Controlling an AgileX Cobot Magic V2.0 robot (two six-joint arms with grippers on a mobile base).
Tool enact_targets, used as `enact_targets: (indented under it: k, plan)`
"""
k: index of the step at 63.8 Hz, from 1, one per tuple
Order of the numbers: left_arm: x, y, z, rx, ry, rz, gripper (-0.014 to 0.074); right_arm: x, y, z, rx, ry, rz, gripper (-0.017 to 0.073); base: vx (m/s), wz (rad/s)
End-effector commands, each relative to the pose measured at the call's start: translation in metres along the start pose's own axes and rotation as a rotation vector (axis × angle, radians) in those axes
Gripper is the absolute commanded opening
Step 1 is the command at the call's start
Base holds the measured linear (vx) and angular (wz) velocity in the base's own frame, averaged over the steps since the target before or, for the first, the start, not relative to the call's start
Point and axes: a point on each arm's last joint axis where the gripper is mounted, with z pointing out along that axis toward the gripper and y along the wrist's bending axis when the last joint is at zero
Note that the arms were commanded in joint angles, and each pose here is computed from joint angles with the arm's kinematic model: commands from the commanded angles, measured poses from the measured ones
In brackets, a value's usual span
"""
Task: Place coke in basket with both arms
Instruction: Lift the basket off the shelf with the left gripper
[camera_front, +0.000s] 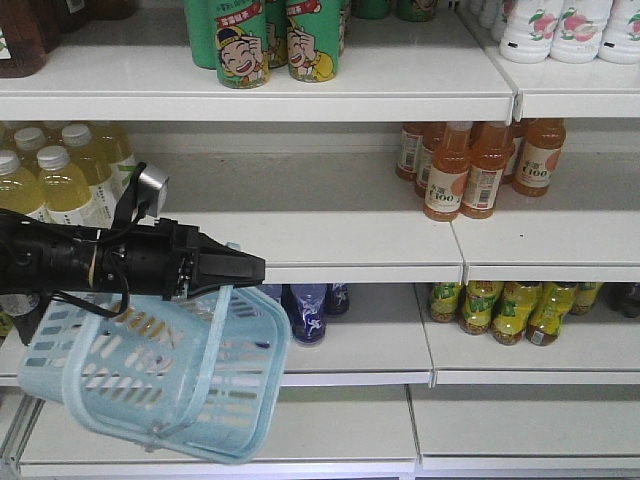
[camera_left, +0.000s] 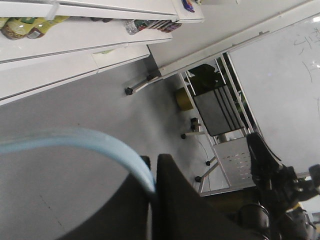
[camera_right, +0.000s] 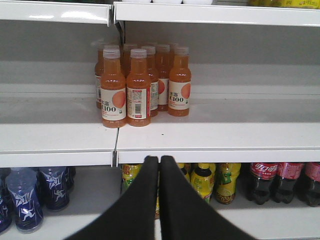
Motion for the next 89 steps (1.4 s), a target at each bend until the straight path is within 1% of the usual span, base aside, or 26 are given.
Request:
enact_targets:
  k: [1,4,8,14,24,30,45,51,63,78,82,89]
  plan:
    - [0.018,-0.06,-0.006,0.264,0.06,0.071,-0.0008,-0.004,0.001,-0.001,-0.009,-0.078,-0.022,-0.0005,0.0,0.0]
    - [0.031,-0.068,-0.005,0.274,0.082,0.074,-0.0008,-0.004,0.001,-0.001,-0.009,-0.078,-0.022,-0.0005,0.0,0.0]
    - [0.047,-0.078,-0.004,0.291,0.104,0.097,-0.0008,-0.004,0.001,-0.001,-0.009,-0.078,-0.022,-0.0005,0.0,0.0]
    - [0.07,-0.087,-0.002,0.32,0.125,0.094,-0.0008,-0.004,0.001,-0.001,-0.009,-0.078,-0.022,-0.0005,0.0,0.0]
    - [0.099,-0.102,-0.003,0.395,0.084,0.075,-0.0008,-0.004,0.001,-0.001,-0.009,-0.078,-0.022,-0.0005,0.0,0.0]
    - [0.107,-0.109,-0.005,0.433,0.05,0.073,-0.0008,-0.004,0.001,-0.001,-0.009,-0.078,-0.022,-0.0005,0.0,0.0]
    - [0.111,-0.129,-0.007,0.519,-0.006,0.067,-0.0008,-0.004,0.001,-0.001,-0.009,-0.078,-0.022,-0.0005,0.0,0.0]
    - [0.112,-0.136,-0.005,0.557,-0.022,0.052,-0.0008,-0.004,0.001,-0.001,-0.009,-0.078,-0.022,-0.0005,0.0,0.0]
    - [0.118,-0.148,0.0,0.61,-0.016,0.043,-0.0008,-0.004,0.001,-0.001,-0.009,-0.078,-0.022,-0.0005,0.0,0.0]
    - [0.115,-0.155,0.002,0.674,-0.08,-0.01,-0.0008,-0.004,0.001,-0.001,-0.009,-0.078,-0.022,-0.0005,0.0,0.0]
    - [0.113,-0.156,0.001,0.679,-0.099,-0.005,-0.0008,-0.004,0.001,-0.001,-0.009,-0.078,-0.022,-0.0005,0.0,0.0]
    - [0.112,-0.156,0.0,0.681,-0.137,0.051,-0.0008,-0.004,0.001,-0.001,-0.009,-0.078,-0.022,-0.0005,0.0,0.0]
